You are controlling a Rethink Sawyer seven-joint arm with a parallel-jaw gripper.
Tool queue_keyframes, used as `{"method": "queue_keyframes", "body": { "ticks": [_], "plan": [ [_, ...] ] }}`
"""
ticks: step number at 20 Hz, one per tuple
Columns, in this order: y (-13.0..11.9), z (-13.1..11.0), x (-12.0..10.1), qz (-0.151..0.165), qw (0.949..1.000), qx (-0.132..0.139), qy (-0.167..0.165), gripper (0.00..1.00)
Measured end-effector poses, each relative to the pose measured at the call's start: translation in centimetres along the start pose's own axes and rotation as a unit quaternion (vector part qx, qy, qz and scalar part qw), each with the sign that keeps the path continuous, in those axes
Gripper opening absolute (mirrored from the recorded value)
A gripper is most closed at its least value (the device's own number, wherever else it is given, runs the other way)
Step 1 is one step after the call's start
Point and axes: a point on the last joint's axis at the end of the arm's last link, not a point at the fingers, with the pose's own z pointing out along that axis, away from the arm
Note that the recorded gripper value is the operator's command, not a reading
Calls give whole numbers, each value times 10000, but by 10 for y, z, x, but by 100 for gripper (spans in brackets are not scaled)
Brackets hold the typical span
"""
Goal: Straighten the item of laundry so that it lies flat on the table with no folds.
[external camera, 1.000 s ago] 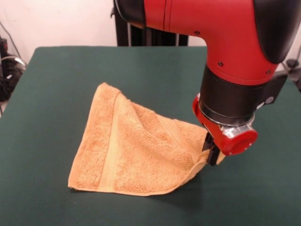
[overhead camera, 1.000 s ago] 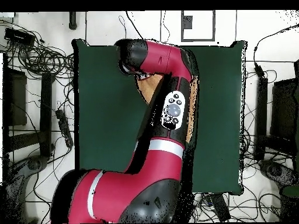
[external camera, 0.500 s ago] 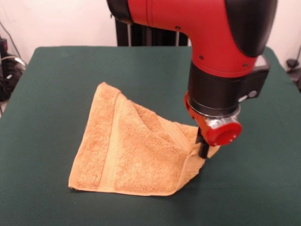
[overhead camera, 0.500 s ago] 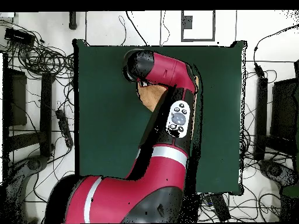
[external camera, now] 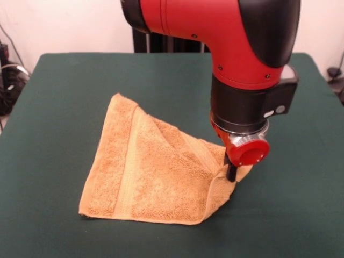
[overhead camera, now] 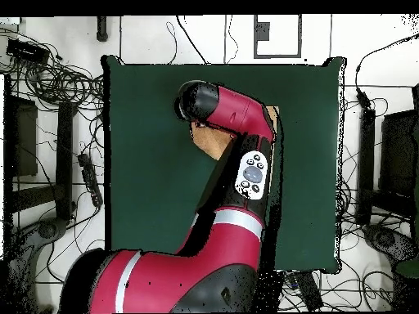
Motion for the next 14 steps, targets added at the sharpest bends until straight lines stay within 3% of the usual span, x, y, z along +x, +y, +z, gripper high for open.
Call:
{"method": "queue_keyframes", "body": {
  "ticks": [9, 14],
  "plan": [
    [5, -4, 31, -115, 9999, -33, 32, 0],
    [-5, -9, 39, -104, 9999, 22, 36, 0]
  ]
}}
